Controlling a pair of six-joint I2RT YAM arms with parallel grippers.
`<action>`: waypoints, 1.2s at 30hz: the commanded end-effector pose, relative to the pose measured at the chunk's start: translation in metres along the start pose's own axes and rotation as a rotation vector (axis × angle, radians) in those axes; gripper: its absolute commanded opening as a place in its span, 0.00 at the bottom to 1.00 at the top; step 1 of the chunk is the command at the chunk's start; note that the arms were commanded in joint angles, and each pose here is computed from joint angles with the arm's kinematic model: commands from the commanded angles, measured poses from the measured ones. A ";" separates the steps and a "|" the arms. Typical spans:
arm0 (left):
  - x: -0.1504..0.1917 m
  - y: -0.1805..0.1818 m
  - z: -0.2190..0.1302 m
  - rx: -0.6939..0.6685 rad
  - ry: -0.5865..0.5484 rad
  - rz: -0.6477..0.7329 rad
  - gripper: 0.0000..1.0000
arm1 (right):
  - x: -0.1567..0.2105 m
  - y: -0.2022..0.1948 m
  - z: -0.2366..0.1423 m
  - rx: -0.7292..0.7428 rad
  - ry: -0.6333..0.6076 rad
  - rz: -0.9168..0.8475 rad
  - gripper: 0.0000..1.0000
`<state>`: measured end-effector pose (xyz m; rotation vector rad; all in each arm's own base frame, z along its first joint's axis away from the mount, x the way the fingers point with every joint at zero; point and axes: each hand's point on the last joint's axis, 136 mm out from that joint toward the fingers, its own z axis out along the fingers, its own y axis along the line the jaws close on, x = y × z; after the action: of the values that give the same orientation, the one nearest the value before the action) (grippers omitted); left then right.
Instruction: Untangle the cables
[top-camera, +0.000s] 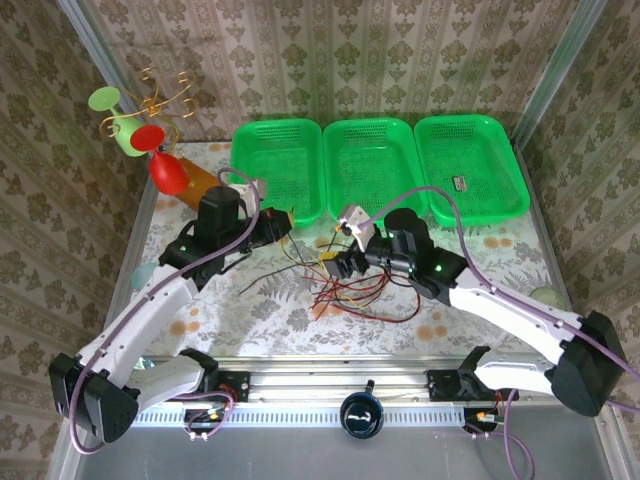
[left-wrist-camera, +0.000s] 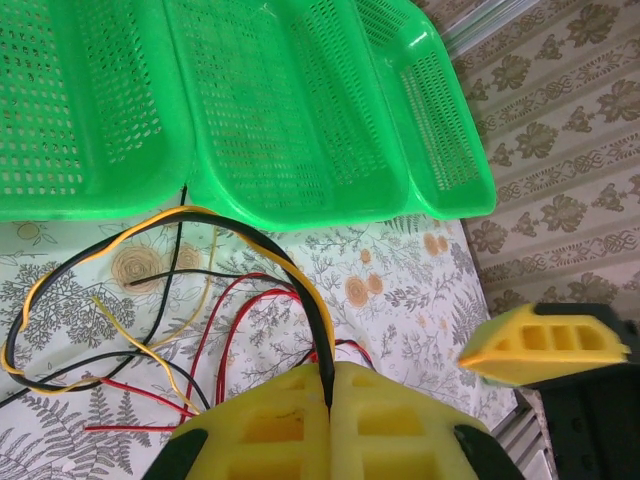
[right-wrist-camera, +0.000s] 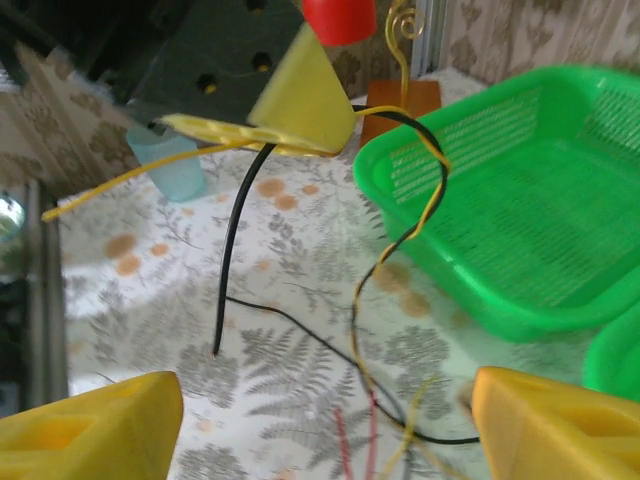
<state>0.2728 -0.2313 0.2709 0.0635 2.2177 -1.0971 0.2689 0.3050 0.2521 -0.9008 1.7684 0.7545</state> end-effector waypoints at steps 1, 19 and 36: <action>-0.014 -0.017 -0.004 0.039 -0.048 0.022 0.00 | -0.010 0.009 0.017 -0.083 -0.016 0.206 0.72; -0.011 -0.017 0.003 0.051 -0.043 0.015 0.00 | -0.020 0.024 0.067 -0.192 0.038 0.292 0.00; -0.007 -0.027 -0.051 0.084 -0.052 0.035 0.62 | -0.024 0.015 0.044 -0.113 0.010 0.217 0.00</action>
<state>0.2549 -0.2041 0.3104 0.0652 2.1065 -1.0925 0.2839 0.3620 0.2629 -0.7845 1.8702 1.0503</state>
